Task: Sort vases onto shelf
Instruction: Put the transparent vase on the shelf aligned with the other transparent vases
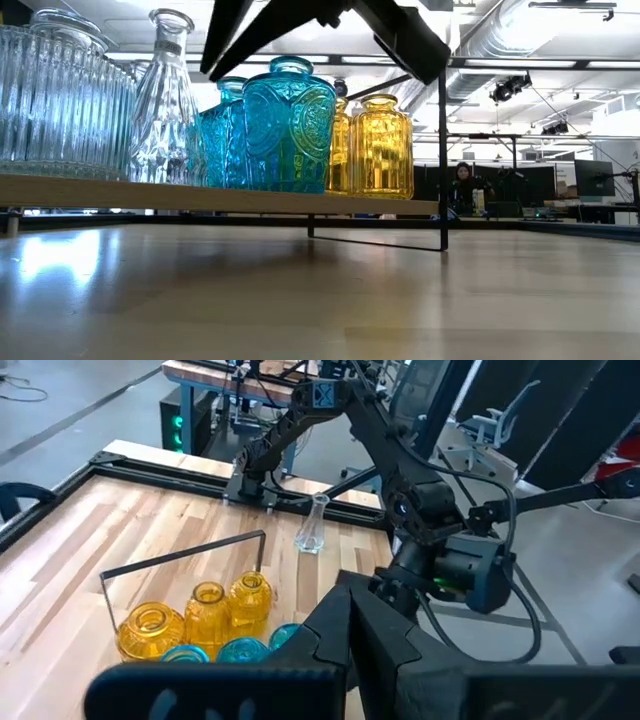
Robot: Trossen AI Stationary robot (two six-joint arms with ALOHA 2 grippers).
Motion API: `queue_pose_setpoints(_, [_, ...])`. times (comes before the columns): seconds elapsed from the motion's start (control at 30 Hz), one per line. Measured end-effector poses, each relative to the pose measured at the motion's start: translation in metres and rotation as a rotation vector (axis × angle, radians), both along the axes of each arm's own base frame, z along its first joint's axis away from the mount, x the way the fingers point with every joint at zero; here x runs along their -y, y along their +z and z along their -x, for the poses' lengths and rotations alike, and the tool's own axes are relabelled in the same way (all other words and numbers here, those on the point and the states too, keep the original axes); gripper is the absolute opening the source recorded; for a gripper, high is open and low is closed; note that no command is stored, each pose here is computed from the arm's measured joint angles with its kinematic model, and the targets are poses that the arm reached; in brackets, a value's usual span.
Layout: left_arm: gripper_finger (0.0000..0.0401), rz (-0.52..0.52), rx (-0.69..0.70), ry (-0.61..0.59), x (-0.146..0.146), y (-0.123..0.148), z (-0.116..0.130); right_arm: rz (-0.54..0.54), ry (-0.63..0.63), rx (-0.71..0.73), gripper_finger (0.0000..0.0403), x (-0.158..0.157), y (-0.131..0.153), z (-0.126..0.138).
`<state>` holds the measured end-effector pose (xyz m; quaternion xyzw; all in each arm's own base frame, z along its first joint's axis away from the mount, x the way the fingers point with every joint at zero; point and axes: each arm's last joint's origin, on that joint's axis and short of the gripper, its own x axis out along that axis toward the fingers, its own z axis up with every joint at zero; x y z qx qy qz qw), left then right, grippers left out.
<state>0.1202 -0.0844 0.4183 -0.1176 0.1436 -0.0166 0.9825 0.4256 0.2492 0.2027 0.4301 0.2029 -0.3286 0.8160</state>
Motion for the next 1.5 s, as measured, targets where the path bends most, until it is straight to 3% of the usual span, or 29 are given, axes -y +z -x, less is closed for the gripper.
queue_pose_setpoints(0.3, [0.0000, 0.003, -0.006, -0.019, 0.001, 0.000, 0.000, 0.012, -0.093, 0.019, 0.0000, 0.005, 0.001, 0.004])
queue_pose_setpoints(1.03, [0.0000, 0.004, -0.007, -0.022, 0.001, 0.000, 0.000, 0.017, -0.171, -0.028, 0.0000, 0.020, -0.003, 0.005])
queue_pose_setpoints(1.3, [0.0000, 0.004, -0.007, -0.022, 0.001, 0.000, 0.000, -0.030, -0.109, 0.040, 0.0000, 0.009, 0.003, 0.000])
queue_pose_setpoints(1.5, [0.0000, 0.002, -0.007, -0.022, 0.001, 0.000, 0.000, -0.094, -0.031, 0.111, 0.0000, -0.009, 0.036, 0.015])
